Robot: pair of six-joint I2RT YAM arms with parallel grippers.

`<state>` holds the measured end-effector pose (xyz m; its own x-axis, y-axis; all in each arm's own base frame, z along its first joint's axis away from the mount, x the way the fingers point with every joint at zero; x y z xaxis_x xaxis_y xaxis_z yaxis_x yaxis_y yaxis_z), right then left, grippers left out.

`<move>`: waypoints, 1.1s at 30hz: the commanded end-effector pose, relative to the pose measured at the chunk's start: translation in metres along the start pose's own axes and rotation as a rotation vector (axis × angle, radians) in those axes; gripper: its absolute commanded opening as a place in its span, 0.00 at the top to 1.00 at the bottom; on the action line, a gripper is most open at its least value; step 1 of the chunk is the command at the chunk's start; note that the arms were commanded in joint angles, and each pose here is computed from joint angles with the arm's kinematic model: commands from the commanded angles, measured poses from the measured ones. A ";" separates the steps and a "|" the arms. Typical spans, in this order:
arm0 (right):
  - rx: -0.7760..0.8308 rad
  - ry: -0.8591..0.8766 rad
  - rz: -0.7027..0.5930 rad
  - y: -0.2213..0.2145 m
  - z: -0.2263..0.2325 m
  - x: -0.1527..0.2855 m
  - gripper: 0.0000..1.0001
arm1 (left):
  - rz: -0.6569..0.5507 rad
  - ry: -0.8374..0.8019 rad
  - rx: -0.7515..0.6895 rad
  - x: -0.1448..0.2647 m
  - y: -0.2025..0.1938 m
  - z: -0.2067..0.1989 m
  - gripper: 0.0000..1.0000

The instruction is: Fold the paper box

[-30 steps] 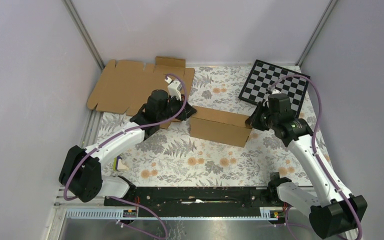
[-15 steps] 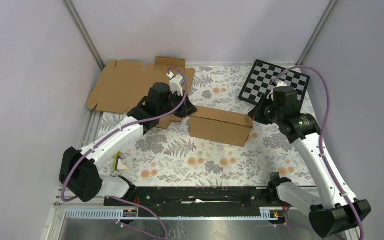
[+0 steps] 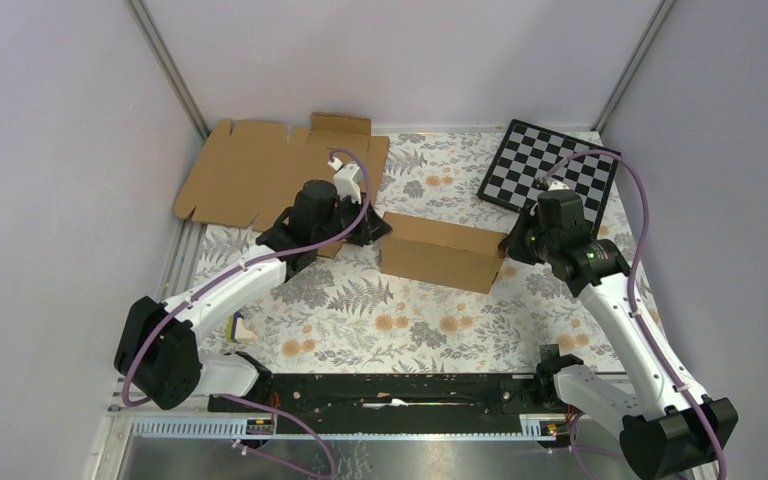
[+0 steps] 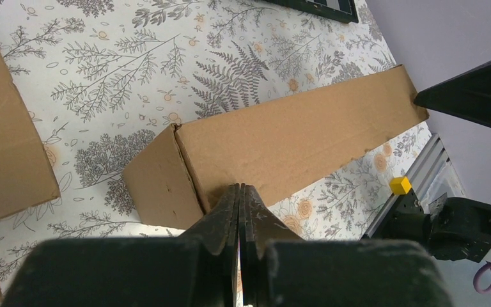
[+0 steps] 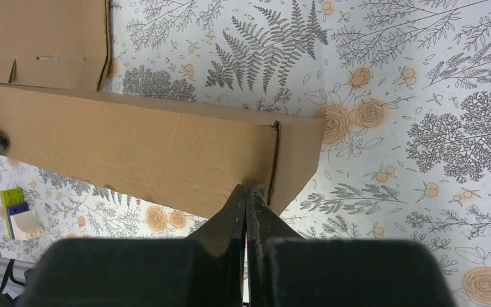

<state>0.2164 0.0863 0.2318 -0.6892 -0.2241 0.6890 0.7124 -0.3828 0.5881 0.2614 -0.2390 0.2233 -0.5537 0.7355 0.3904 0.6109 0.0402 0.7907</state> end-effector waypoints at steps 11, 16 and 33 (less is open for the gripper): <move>0.021 -0.016 0.046 -0.008 -0.004 0.015 0.99 | 0.046 0.056 0.013 0.015 -0.005 0.003 1.00; -0.005 -0.012 0.104 -0.027 -0.011 0.004 0.98 | 0.096 0.048 0.060 0.007 -0.033 0.013 1.00; 0.235 0.379 -0.212 0.049 0.059 0.073 0.00 | -0.106 0.102 -0.116 0.087 0.038 -0.024 0.05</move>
<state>0.1976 0.1011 0.3090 -0.7753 -0.4582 0.4347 0.6014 -0.3250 0.7298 0.2284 -0.2071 0.2666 -0.5843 0.7015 0.4081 0.5790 0.0080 0.8153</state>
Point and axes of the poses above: each gripper's point midway between its finger pads, its own x axis back along the fingers, its own z axis along the line the jaws close on, y = z × x, the point moved 6 cm from there along x, back along the fingers, and after that the axes turned 4 degrees about -x, right-handed, at the moved point
